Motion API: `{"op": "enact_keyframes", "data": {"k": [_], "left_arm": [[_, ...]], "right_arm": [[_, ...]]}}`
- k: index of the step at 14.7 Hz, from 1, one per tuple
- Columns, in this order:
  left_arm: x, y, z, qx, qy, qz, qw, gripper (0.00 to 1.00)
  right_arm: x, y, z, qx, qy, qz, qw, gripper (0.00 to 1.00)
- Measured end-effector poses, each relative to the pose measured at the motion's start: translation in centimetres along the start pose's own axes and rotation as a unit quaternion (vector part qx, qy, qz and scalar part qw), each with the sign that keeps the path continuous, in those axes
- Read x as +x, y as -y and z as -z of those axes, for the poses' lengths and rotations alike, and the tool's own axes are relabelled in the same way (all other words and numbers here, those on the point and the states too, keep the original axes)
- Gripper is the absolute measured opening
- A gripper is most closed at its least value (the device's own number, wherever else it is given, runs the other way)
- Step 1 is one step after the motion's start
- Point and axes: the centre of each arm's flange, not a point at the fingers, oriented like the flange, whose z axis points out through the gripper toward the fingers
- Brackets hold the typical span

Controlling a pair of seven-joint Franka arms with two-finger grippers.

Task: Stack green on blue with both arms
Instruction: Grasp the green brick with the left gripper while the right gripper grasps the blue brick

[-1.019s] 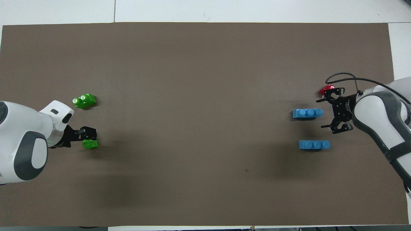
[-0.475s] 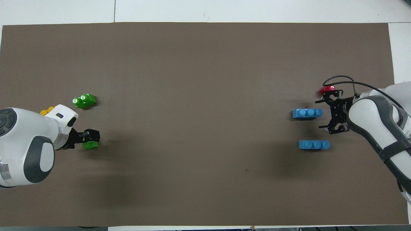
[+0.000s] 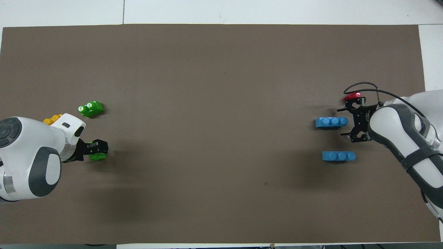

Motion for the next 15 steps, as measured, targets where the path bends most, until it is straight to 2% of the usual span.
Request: {"op": "enact_keyframes", "data": {"k": [1, 2, 3, 4, 5, 6, 7, 11, 15], "left_arm": [[0.0, 0.0, 0.0, 0.0, 0.0, 0.0, 1.0, 0.86], [0.0, 0.0, 0.0, 0.0, 0.0, 0.001, 1.0, 0.8], [0.0, 0.0, 0.0, 0.0, 0.0, 0.002, 1.0, 0.8], [0.0, 0.0, 0.0, 0.0, 0.0, 0.004, 1.0, 0.72], [0.0, -0.1, 0.0, 0.0, 0.0, 0.005, 1.0, 0.6], [0.0, -0.1, 0.0, 0.0, 0.0, 0.006, 1.0, 0.44], [0.0, -0.1, 0.0, 0.0, 0.0, 0.006, 1.0, 0.34], [0.5, -0.4, 0.9, -0.002, -0.009, 0.03, 1.0, 0.34], [2.2, -1.0, 5.2, -0.003, -0.012, 0.04, 0.999, 0.34]], "right_arm": [[-0.3, 0.1, -0.2, -0.001, 0.0, 0.007, 1.0, 0.85], [-0.6, 0.2, -0.3, -0.001, 0.0, 0.012, 1.0, 0.71], [-0.7, 0.2, -0.3, 0.0, -0.002, 0.014, 1.0, 0.61], [-0.6, 0.3, -0.2, 0.003, -0.003, 0.014, 1.0, 0.61], [-0.6, 0.3, -0.2, 0.006, -0.005, 0.014, 1.0, 0.54], [-0.5, 0.4, -0.1, 0.007, -0.006, 0.013, 1.0, 0.43], [-0.4, 0.4, -0.1, 0.008, -0.006, 0.012, 1.0, 0.34], [0.0, 0.3, 0.0, 0.017, 0.003, -0.004, 1.0, 0.34], [-0.3, 0.7, 0.3, 0.035, 0.023, -0.037, 0.998, 0.34]]}}
